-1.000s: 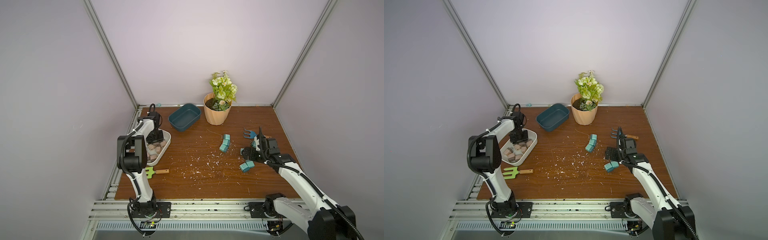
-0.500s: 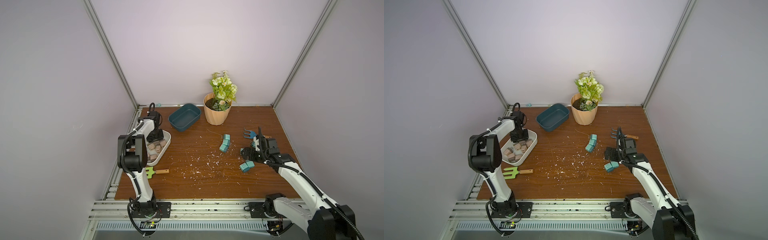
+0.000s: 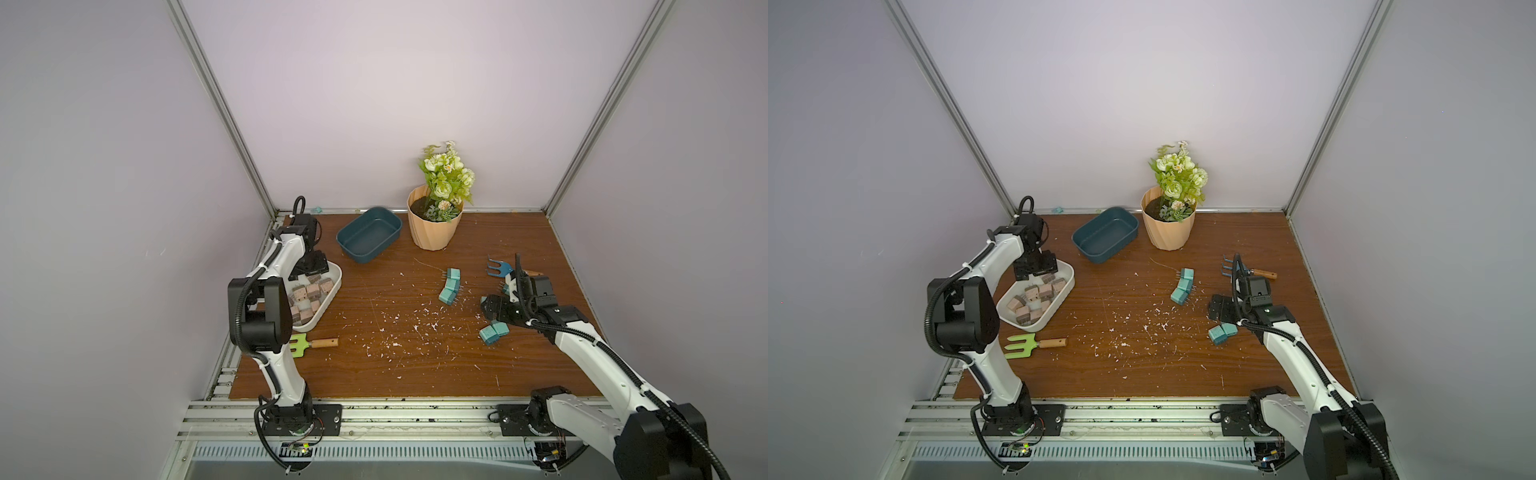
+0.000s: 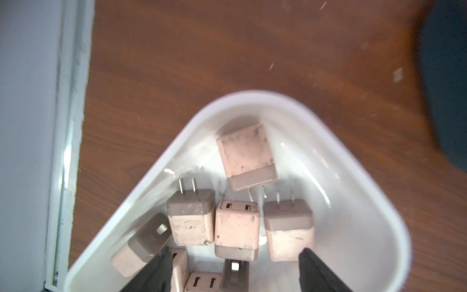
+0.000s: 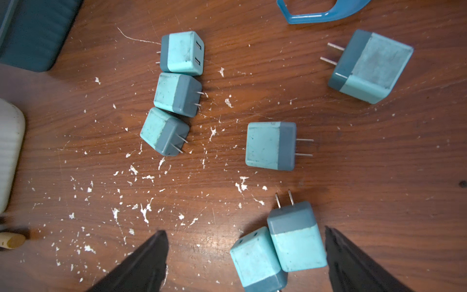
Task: Place the plugs by color into the storage box
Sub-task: Place the plug in the storage box, then move the storage box to the center of the board.
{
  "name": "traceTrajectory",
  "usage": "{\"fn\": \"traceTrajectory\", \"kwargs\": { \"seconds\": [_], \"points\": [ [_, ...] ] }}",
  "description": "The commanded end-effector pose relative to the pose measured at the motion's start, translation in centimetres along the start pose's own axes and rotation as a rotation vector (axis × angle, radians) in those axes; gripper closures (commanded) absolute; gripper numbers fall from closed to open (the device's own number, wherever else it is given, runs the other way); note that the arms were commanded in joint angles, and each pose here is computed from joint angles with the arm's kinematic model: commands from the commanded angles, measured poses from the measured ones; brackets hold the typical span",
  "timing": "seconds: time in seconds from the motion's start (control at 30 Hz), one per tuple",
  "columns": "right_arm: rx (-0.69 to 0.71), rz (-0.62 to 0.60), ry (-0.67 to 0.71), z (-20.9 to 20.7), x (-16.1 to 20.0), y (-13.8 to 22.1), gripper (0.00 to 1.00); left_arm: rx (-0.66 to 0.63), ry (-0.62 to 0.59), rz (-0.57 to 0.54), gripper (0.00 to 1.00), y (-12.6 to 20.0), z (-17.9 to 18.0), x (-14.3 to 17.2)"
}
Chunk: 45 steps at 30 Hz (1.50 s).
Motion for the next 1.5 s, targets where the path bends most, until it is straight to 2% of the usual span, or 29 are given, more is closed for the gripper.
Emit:
{"fn": "traceTrajectory", "kwargs": {
  "seconds": [0.0,0.17,0.3,0.47,0.8,1.1,1.27,1.47],
  "points": [
    [-0.030,-0.007,-0.006,0.5,-0.5,-0.2,0.01,0.127,0.006,-0.071,0.15,3.6,-4.1,-1.7],
    [-0.036,-0.012,-0.013,0.8,-1.1,-0.2,0.01,0.272,0.039,-0.018,0.13,3.0,-10.6,-2.3],
    [-0.035,-0.022,-0.020,0.9,-1.4,0.2,0.02,0.317,0.042,0.019,0.13,1.8,-15.2,-1.8],
    [-0.030,-0.032,-0.033,0.8,-1.3,0.6,0.02,0.337,0.051,0.086,0.14,-0.3,-18.0,-0.5],
    [-0.026,-0.038,-0.066,0.4,-0.1,0.9,0.01,0.258,0.058,0.122,0.17,-2.6,-16.6,0.9],
    [-0.021,-0.045,-0.079,0.3,0.0,1.3,0.02,0.245,0.098,0.038,0.17,-1.1,-15.3,-1.7],
    [-0.021,-0.052,-0.086,0.3,0.1,1.4,0.01,0.221,0.151,0.037,0.20,-1.9,-13.5,-2.6],
    [-0.025,-0.050,-0.095,0.3,0.2,1.3,0.01,0.203,0.154,0.060,0.25,-3.4,-13.0,-2.8]
  ]
}}
Point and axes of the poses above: each gripper's point midway between its finger pads, its own y axis back along the fingers, its own z axis along the line the jaws close on, x = y × z, the point moved 3 cm from there along y, back along the fingers, and after that the axes turned 2 degrees about y, right-handed, at the moved point
